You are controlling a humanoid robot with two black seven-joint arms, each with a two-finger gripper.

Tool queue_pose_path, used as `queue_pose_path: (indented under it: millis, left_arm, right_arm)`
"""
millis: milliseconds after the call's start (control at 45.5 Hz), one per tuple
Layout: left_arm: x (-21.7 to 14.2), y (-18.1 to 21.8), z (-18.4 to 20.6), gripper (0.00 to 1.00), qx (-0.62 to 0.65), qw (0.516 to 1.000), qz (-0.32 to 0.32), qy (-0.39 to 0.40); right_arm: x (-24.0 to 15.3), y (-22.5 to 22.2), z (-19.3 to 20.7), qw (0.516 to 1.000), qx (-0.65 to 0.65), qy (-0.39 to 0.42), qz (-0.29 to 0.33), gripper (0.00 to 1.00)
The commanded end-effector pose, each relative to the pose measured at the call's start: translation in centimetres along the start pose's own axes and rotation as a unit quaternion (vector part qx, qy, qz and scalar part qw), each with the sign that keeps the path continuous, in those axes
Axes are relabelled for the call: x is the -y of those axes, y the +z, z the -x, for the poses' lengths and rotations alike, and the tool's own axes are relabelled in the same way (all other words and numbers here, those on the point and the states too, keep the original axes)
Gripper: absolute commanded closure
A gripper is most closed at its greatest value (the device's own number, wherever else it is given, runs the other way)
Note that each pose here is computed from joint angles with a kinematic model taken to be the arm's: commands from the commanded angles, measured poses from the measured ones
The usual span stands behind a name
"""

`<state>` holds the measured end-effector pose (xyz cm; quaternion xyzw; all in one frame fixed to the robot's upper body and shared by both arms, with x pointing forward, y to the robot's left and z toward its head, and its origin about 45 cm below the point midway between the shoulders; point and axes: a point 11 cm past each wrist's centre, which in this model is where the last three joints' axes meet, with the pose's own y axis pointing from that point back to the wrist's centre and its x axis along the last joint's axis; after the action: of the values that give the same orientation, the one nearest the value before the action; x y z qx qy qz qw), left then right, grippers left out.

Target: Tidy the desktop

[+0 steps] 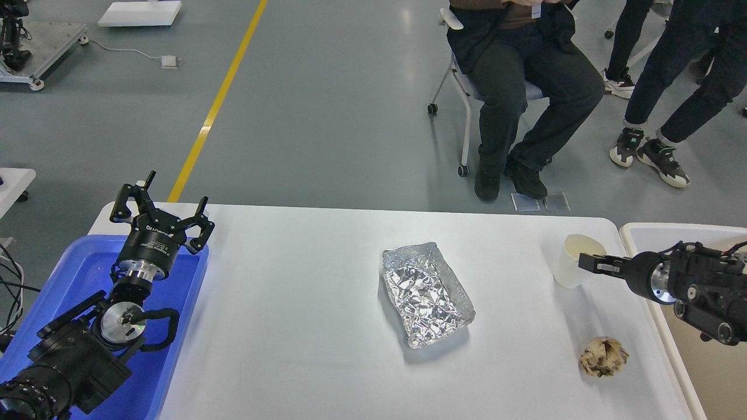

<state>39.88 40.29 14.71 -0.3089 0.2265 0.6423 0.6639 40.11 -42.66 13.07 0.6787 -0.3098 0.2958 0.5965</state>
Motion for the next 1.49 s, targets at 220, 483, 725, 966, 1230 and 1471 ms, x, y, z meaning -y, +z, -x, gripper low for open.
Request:
queue_pose_path:
  millis: [220, 483, 725, 966, 1230, 1471]
  left_arm:
    - [0.0, 0.0, 0.0, 0.00, 0.000, 1.000, 0.000, 0.000]
    - [0.0, 0.0, 0.0, 0.00, 0.000, 1.000, 0.001, 0.000]
    - [0.0, 0.0, 0.0, 0.00, 0.000, 1.000, 0.000, 0.000]
    - [0.0, 0.0, 0.0, 0.00, 0.000, 1.000, 0.000, 0.000]
    - [0.0, 0.0, 0.0, 0.00, 0.000, 1.000, 0.001, 0.000]
    - [0.0, 0.1, 0.0, 0.00, 0.000, 1.000, 0.001, 0.000]
  right_arm:
    - [-2.6, 2.3, -6.0, 0.999, 0.020, 0.038, -0.009, 1.00]
    - [-5.5, 4.4, -10.3, 0.997, 0.036, 0.067, -0.010, 1.00]
    - [-9.0, 6.8, -14.6, 0.994, 0.043, 0.101, 0.006, 1.00]
    - [-12.8, 9.5, -18.2, 0.986, 0.057, 0.154, 0.032, 1.00]
    - [-15.3, 11.8, -19.1, 0.980, 0.072, 0.178, 0.058, 1.00]
    - [-17.7, 15.7, -17.8, 0.967, 0.121, 0.202, 0.101, 1.00]
